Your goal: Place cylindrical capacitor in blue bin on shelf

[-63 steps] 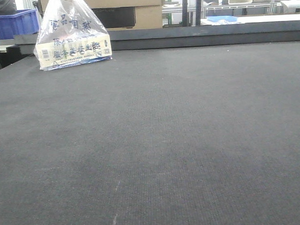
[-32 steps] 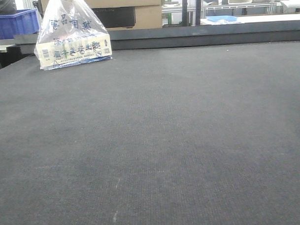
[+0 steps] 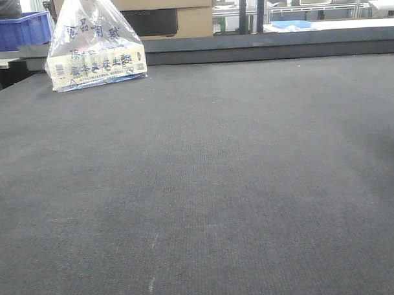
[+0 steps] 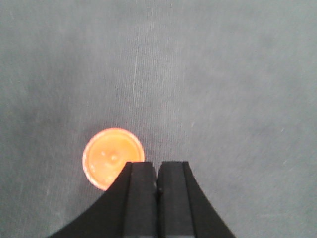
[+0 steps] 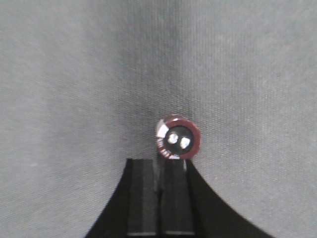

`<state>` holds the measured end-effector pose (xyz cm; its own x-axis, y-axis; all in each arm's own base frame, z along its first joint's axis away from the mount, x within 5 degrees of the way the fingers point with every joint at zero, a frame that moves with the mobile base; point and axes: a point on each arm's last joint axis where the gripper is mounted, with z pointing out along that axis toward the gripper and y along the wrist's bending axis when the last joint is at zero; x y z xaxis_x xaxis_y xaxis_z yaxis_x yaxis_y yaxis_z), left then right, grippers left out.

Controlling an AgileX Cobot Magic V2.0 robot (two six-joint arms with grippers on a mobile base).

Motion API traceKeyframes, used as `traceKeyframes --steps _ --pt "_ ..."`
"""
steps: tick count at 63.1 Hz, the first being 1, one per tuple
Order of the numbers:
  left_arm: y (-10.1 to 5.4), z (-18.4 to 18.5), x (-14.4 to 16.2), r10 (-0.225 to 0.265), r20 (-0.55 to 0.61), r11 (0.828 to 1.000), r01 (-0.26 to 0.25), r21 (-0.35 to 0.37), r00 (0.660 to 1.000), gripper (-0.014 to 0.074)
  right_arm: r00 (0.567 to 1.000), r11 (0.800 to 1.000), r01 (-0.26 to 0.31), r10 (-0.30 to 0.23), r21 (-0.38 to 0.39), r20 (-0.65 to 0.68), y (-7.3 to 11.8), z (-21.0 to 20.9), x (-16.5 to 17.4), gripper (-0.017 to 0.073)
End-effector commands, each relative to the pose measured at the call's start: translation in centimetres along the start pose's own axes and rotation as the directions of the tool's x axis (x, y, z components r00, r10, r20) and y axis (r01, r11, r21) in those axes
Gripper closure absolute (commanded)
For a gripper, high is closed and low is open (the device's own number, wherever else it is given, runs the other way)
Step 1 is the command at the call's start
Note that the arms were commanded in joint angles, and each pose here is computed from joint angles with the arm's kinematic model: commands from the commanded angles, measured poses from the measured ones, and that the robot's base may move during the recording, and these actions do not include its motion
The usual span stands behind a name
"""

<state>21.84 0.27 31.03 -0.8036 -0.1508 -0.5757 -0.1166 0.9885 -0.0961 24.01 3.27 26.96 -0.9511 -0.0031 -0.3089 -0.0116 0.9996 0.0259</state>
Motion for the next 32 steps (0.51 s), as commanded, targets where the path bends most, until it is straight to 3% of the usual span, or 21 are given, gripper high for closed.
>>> traceKeyframes --steps 1,10,14,26,32 --pt "0.0 0.1 -0.2 -0.017 -0.005 1.0 0.017 0.004 1.0 0.0704 1.0 0.999 0.012 -0.011 0.036 -0.01 -0.2 0.4 -0.3 0.0721" --pt "0.0 0.1 -0.2 -0.017 -0.005 1.0 0.017 0.004 1.0 0.0704 0.999 0.998 0.028 -0.027 0.063 -0.028 -0.5 1.0 -0.5 0.0721" --pt "0.0 0.2 -0.2 -0.017 -0.007 1.0 0.017 0.004 1.0 0.0704 0.999 0.998 0.026 -0.025 0.058 -0.025 -0.4 1.2 -0.6 0.0676" --pt "0.0 0.3 -0.3 -0.018 -0.011 1.0 0.018 0.003 1.0 0.0704 0.998 0.998 0.019 -0.015 0.052 -0.06 -0.3 2.3 -0.8 0.0221" --pt "0.0 0.3 -0.3 -0.018 -0.011 1.0 0.018 0.003 1.0 0.0704 0.996 0.999 -0.001 0.005 0.05 -0.085 -0.6 3.0 -0.9 0.0115"
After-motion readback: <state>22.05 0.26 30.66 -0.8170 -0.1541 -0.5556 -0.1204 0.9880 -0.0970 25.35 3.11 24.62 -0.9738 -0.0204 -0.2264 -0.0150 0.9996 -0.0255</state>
